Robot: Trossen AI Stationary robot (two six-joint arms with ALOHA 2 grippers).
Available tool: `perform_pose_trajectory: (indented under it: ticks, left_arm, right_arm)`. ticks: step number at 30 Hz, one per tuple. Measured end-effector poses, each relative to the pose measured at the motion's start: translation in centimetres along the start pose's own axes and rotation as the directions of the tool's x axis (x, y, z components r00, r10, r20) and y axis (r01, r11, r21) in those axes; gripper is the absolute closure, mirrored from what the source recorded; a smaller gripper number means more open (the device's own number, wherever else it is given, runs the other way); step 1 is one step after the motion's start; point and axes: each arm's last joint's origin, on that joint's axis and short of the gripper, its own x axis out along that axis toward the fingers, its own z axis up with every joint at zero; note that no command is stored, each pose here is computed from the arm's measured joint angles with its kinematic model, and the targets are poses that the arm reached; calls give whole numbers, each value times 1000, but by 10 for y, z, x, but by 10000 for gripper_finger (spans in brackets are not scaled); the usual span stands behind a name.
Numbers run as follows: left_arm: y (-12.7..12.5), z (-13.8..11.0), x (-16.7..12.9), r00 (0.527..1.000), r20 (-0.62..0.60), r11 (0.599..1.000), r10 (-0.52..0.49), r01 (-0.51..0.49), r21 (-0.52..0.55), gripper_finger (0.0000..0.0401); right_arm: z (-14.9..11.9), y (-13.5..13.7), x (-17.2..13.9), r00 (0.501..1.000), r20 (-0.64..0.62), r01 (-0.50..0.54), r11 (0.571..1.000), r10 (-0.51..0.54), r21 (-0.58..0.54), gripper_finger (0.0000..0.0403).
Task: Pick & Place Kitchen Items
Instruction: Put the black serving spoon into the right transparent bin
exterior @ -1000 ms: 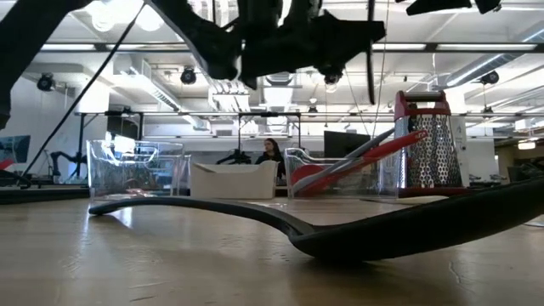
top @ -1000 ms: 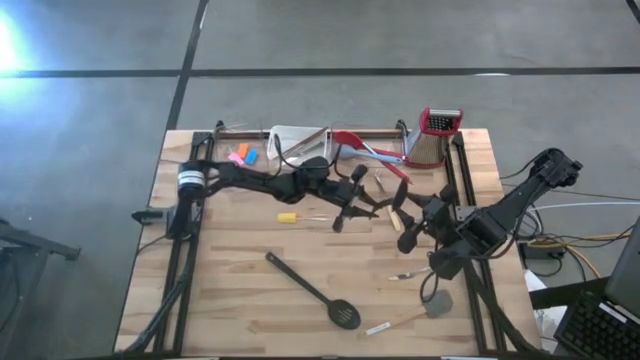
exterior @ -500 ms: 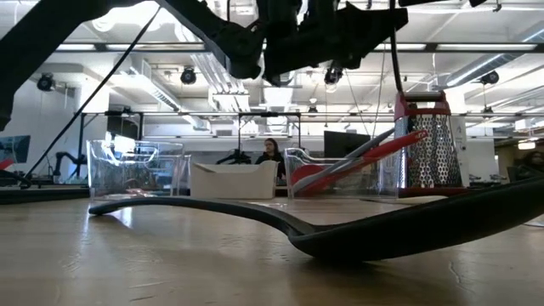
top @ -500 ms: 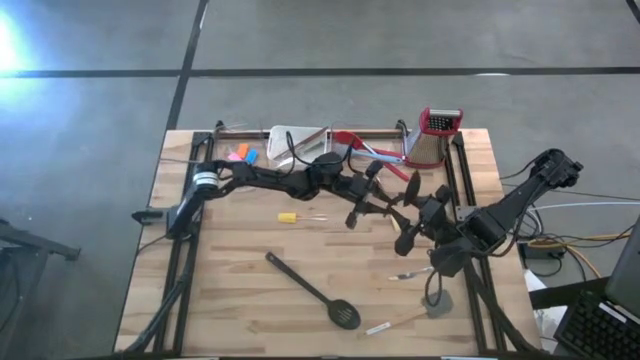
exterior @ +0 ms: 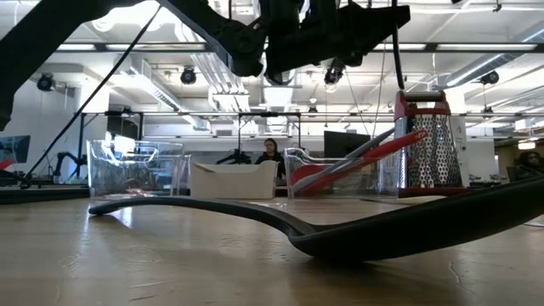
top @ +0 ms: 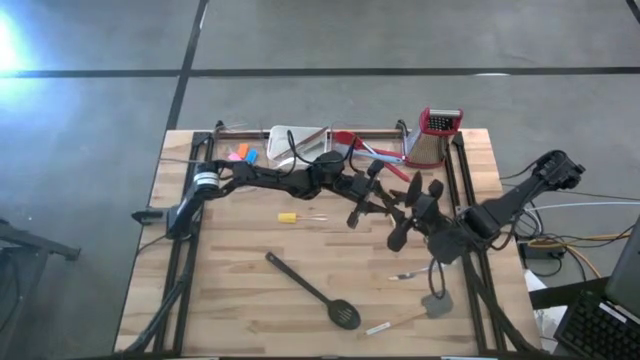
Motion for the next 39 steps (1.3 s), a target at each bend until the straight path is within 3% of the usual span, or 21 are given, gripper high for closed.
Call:
perform_pose_trajectory:
  ticks: [4, 13, 17, 21, 24, 27, 29, 33, 39]
  left_arm:
    - [0, -1, 0, 1000, -6, 1000, 0, 0, -12, 308]
    - [3, -1, -3, 999, -48, 999, -4, 1, -53, 306]
    - [13, 4, -20, 980, -201, 990, 1, -30, -140, 221]
    - [27, 17, -54, 905, -422, 969, 54, -150, -199, 142]
    - [36, 40, -84, 853, -508, 953, 124, -246, -179, 119]
    - [31, 46, -113, 816, -554, 934, 163, -309, -181, 115]
    - [22, 51, -128, 814, -544, 923, 204, -345, -171, 116]
    - [1, 80, -151, 850, -413, 912, 328, -399, -97, 116]
    - [-32, 92, -180, 874, -227, 891, 430, -451, -48, 115]
  right_arm:
    - [0, -1, 4, 999, -25, -25, 999, 24, -32, 337]
    - [8, 0, 3, 998, -28, -50, 995, 48, -83, 338]
    - [26, -3, 0, 996, -24, -87, 989, 84, -123, 338]
    - [41, -13, 3, 996, -63, -78, 983, 68, -168, 338]
    - [49, -27, 13, 991, -136, -36, 977, 8, -210, 338]
    - [59, -50, 30, 963, -267, -13, 980, -41, -198, 338]
    - [63, -66, 43, 923, -374, 9, 979, -86, -204, 338]
    - [77, -102, 67, 839, -511, 90, 973, -190, -214, 338]
    - [87, -139, 114, 735, -671, 16, 992, -98, -128, 338]
